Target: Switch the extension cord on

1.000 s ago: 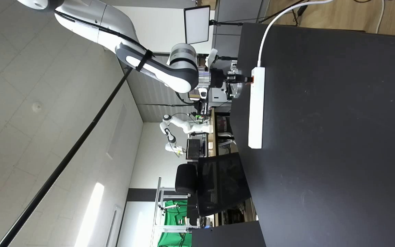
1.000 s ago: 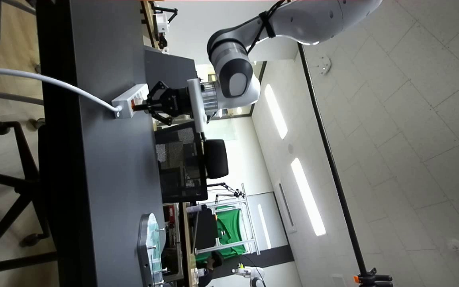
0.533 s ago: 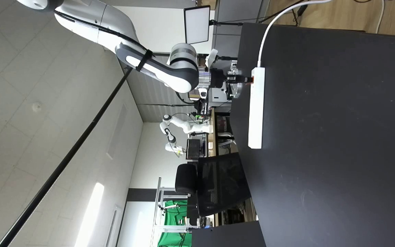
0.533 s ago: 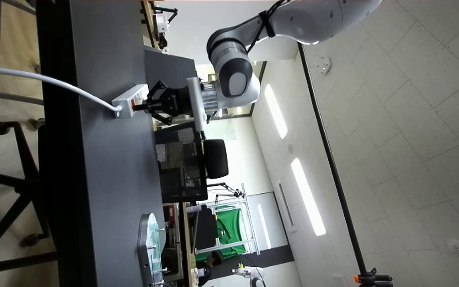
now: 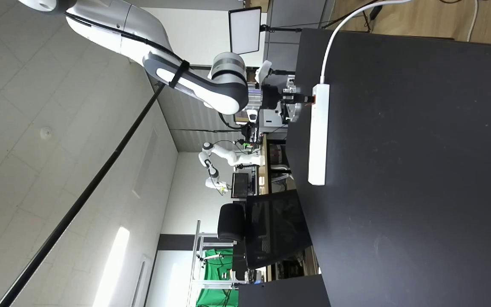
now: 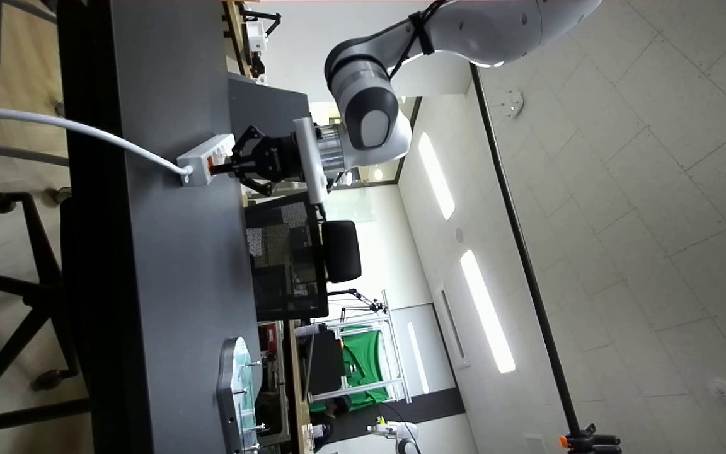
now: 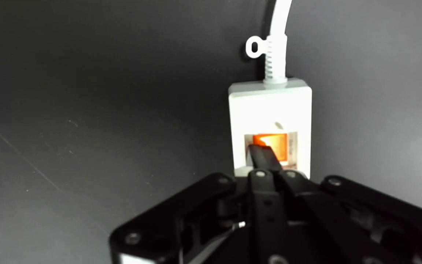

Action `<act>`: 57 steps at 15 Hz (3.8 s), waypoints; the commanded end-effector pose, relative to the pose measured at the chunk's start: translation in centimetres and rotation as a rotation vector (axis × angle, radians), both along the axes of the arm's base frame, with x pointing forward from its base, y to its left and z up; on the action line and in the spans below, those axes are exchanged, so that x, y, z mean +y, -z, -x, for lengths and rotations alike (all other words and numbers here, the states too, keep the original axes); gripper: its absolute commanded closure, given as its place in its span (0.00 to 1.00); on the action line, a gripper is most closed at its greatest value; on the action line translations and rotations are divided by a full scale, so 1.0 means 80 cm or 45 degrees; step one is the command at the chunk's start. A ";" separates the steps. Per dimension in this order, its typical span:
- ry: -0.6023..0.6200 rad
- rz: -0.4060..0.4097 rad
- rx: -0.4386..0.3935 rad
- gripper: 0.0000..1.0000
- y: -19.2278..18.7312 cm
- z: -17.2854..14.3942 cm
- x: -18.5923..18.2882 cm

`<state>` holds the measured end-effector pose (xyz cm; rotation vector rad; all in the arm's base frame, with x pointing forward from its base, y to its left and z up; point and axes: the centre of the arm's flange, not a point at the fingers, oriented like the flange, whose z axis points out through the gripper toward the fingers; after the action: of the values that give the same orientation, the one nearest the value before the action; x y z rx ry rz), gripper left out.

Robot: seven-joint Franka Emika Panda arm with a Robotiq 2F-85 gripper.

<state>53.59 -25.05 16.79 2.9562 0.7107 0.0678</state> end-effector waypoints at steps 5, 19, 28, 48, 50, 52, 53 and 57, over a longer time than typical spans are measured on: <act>0.032 0.082 -0.010 1.00 -0.009 0.006 0.023; 0.007 0.154 0.041 1.00 -0.036 0.015 0.034; -0.008 0.122 0.052 1.00 -0.024 0.016 0.035; 0.011 0.095 -0.017 1.00 -0.006 0.006 0.026; 0.013 0.094 -0.021 1.00 -0.005 0.006 0.025; 0.016 0.095 -0.019 1.00 -0.003 0.006 0.023; 0.018 0.096 -0.018 1.00 -0.002 0.006 0.022; 0.027 0.094 -0.016 1.00 0.003 0.004 0.016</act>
<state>52.60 -23.04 16.70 2.8844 0.6959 0.0458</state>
